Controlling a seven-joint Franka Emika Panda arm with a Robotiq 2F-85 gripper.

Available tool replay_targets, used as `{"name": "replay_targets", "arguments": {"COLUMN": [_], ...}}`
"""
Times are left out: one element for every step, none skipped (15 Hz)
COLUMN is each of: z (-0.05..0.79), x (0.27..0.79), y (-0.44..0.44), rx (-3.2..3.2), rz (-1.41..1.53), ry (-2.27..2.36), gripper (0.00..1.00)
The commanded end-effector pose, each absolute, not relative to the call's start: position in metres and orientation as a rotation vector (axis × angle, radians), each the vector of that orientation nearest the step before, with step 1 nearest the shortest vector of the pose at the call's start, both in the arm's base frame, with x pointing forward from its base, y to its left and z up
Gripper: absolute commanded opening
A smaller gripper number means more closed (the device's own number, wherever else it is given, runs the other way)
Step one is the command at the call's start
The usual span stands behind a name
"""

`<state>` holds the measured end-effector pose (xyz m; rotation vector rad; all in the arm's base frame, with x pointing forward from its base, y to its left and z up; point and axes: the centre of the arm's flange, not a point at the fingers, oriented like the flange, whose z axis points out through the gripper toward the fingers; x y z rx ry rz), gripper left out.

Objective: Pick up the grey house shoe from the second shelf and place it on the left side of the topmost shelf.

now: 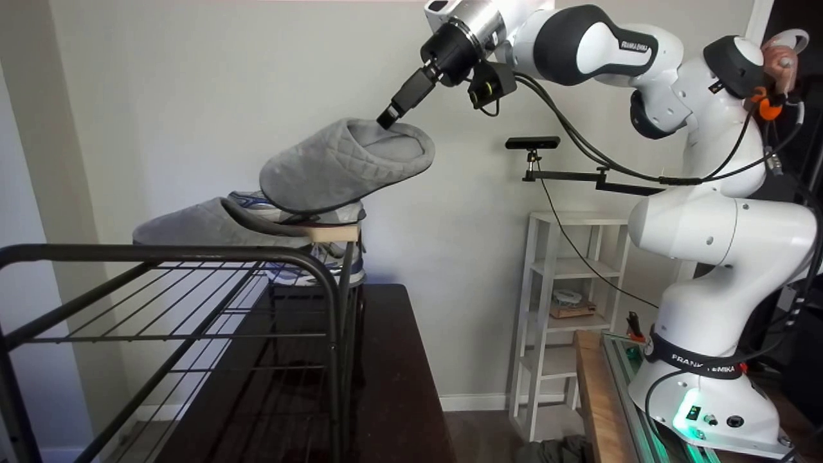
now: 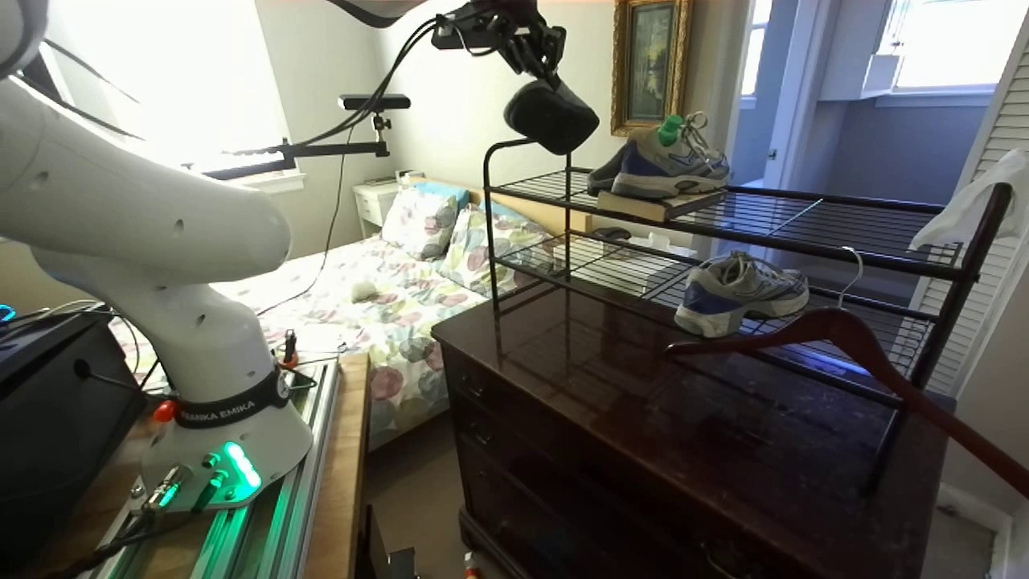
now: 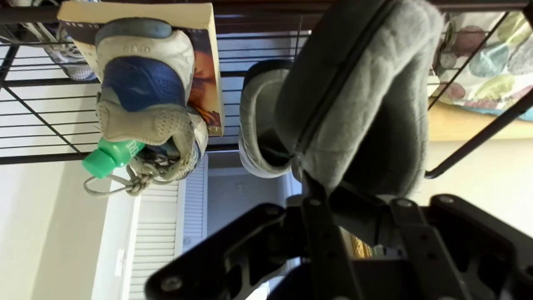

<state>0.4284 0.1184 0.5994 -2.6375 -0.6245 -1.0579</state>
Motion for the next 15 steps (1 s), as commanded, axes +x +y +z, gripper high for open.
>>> {"name": "replay_targets", "arguments": {"z": [0.614,0.613,0.606,0.606,0.606,0.605,0.605,0.605,0.605,0.605,0.605,0.605,0.605,0.605,0.606], "x": [0.451,0.451,0.437,0.439,0.44,0.44,0.441,0.441,0.441,0.441,0.441,0.444,0.447,0.451,0.455], "y": [0.139,0.14,0.127,0.13,0.132,0.134,0.135,0.135,0.135,0.135,0.135,0.136,0.138,0.141,0.145], "rx": [-2.613,-2.635,-2.62,-2.629,-2.637,-2.642,-2.646,-2.647,-2.647,-2.647,-2.647,-2.643,-2.654,-2.638,-2.617], "rz": [-1.084,-1.067,-1.073,-1.071,-1.07,-1.069,-1.068,-1.068,-1.068,-1.069,-1.069,-1.096,-1.115,-1.13,-1.15], "ry": [-0.475,-0.493,-0.542,-0.538,-0.535,-0.535,-0.534,-0.533,-0.533,-0.532,-0.531,-0.527,-0.513,-0.513,-0.512], "gripper": [0.02,0.02,0.08,0.08,0.08,0.08,0.08,0.08,0.08,0.08,0.02,0.02,0.02,0.02,0.02]}}
